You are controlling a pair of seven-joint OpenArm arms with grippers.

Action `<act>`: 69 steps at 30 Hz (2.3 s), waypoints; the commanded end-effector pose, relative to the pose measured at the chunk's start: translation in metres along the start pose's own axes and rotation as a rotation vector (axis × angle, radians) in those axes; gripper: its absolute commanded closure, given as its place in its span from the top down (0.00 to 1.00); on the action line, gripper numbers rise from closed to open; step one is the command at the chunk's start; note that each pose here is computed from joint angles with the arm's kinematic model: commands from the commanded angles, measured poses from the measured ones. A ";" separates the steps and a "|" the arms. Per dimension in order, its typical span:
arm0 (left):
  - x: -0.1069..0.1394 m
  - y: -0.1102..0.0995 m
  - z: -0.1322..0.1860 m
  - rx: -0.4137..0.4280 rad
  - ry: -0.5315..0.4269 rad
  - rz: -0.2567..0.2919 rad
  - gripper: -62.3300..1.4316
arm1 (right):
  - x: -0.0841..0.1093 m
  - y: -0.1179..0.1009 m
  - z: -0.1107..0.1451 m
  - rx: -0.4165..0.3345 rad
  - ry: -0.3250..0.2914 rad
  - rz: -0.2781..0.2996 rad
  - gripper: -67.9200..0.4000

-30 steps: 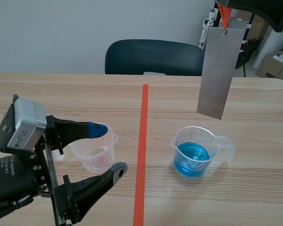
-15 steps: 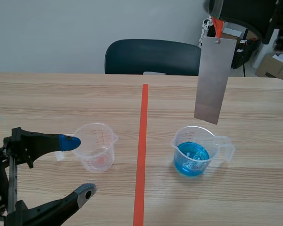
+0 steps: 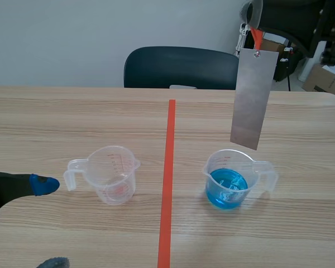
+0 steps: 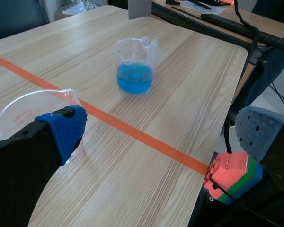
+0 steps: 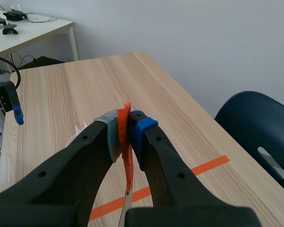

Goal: Do the redox reaction experiment. lower the plate into the blue solution

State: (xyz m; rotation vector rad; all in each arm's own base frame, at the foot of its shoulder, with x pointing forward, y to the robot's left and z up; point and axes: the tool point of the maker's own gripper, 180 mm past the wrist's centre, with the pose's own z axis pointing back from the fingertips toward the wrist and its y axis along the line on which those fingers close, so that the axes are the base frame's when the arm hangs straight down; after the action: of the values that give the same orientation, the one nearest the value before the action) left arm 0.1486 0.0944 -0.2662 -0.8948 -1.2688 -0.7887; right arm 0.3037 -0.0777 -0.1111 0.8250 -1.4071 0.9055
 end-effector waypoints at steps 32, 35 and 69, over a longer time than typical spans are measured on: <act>0.032 0.015 0.031 0.053 -0.079 -0.050 1.00 | -0.023 -0.017 0.002 -0.054 -0.003 -0.006 0.00; 0.039 0.013 0.031 0.043 -0.114 -0.059 1.00 | -0.025 -0.017 0.001 -0.048 -0.006 -0.010 0.00; 0.038 0.012 0.030 0.032 -0.102 -0.075 1.00 | -0.055 0.006 -0.012 -0.013 0.006 -0.043 0.00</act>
State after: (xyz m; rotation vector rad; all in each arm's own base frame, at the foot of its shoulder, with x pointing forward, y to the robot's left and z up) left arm 0.1470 0.1286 -0.2379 -0.8640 -1.3701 -0.7900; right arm 0.3025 -0.0636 -0.1777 0.8301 -1.3459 0.8765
